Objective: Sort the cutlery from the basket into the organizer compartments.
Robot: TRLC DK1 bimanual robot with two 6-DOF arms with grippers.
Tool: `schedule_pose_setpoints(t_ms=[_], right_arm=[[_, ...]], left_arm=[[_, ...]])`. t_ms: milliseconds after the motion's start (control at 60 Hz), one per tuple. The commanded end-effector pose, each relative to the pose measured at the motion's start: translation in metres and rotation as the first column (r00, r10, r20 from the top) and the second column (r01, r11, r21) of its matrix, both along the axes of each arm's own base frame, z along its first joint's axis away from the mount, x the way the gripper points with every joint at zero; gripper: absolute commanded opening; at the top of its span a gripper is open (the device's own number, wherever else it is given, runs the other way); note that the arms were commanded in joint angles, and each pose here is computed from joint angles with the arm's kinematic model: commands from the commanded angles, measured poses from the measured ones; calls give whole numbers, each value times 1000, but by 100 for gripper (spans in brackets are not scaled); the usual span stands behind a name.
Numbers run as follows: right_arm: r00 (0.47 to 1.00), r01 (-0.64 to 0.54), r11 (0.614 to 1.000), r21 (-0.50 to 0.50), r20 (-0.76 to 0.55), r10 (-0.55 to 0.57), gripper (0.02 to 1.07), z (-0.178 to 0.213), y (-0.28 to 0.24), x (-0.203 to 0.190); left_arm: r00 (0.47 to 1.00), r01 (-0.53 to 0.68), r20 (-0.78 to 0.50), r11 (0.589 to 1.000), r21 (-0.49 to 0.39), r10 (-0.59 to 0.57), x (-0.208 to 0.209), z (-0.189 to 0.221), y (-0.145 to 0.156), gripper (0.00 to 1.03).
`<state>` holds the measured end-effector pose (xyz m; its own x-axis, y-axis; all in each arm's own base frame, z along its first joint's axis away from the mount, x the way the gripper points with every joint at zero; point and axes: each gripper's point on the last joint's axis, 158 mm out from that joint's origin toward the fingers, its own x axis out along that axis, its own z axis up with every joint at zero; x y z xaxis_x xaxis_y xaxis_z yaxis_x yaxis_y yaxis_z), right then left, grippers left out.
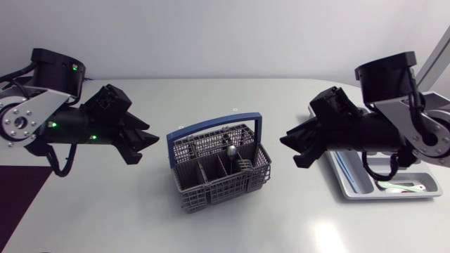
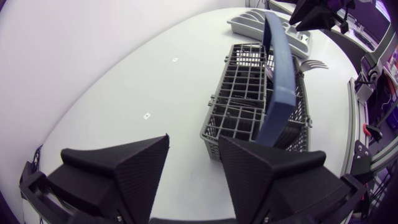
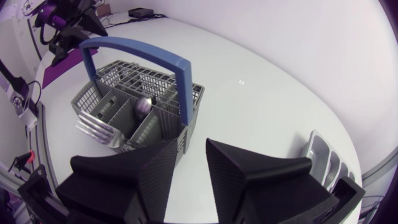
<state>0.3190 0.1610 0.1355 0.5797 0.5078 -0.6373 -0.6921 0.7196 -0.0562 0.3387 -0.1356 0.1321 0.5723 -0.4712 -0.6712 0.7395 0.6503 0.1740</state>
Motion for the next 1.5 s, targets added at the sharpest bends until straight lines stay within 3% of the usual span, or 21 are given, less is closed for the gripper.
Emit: schedule_pose_setpoints(t_ms=[0, 117, 250, 467, 667, 1167, 1483], right_arm=[[999, -47, 998, -30, 15, 48, 55, -7, -6, -14], [997, -65, 997, -32, 37, 66, 57, -3, -8, -26], [993, -82, 996, -39, 82, 85, 57, 3, -3, -44], [976, -146, 981, -131, 142, 164, 57, -6, 23, -78], [958, -174, 965, -195, 192, 212, 57, -6, 44, -88], [899, -181, 927, -327, 327, 291, 57, -25, 83, -81], [885, -56, 939, -339, 419, 204, 52, -22, 82, -53]], left_arm=[[999, 43, 4, 999, 7, -43, -21, -1, -3, 68], [996, 81, 26, 997, 3, -81, -38, 8, -12, 75], [990, 131, 43, 991, -1, -131, -57, 16, -24, 75], [984, 169, 57, 986, -14, -168, -72, 22, -35, 75], [980, 189, 60, 982, -26, -188, -80, 25, -43, 86], [980, 190, 70, 982, -24, -187, -85, 26, -45, 92], [979, 192, 69, 981, -25, -190, -86, 24, -45, 92]])
